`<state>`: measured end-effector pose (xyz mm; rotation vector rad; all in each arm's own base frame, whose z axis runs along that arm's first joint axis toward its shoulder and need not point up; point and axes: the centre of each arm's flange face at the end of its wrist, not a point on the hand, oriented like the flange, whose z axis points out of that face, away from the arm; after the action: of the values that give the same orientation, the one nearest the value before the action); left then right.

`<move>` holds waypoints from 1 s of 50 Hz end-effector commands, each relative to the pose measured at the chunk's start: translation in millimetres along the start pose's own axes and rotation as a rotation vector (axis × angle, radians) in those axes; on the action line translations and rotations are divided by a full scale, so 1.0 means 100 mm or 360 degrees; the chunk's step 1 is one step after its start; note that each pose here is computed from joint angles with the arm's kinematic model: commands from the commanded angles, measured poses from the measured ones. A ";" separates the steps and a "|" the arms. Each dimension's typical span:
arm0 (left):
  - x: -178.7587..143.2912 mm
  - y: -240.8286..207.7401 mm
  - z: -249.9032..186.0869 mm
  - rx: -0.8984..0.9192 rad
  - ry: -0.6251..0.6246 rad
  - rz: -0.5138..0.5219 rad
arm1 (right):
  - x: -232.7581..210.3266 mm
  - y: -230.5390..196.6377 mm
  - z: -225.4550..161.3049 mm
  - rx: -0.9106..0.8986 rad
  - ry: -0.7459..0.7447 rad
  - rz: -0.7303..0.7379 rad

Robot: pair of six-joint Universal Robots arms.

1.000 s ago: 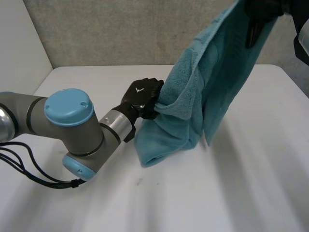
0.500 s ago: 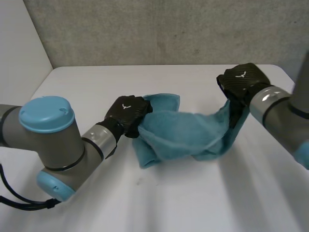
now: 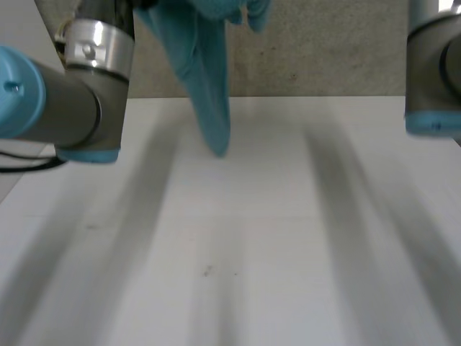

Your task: Fold the laundry

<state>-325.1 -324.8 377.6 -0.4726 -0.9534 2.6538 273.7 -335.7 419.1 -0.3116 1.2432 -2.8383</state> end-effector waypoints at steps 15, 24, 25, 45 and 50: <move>0.77 0.60 -2.30 -0.1514 0.0378 -0.0137 | -0.16 1.17 -1.58 -0.1198 -0.0519 -0.0190; 0.93 0.17 -2.52 -0.1669 0.0486 -0.0245 | 0.11 1.01 -1.50 -0.1163 -0.0415 -0.0214; 0.99 0.09 -2.56 -0.1682 0.0510 -0.0276 | 0.14 0.98 -1.49 -0.1150 -0.0401 -0.0217; 0.62 0.17 -2.01 -0.1569 0.0293 -0.0226 | 0.43 1.20 -1.46 -0.1217 -0.0302 -0.0259; 0.26 0.35 -1.80 -0.1544 0.0194 -0.0091 | 0.43 1.26 -1.48 -0.1243 -0.0300 -0.0261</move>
<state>-308.5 -193.4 205.0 -0.8011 -2.0783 1.7823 197.6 -314.9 244.2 -0.6956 2.2694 -2.2347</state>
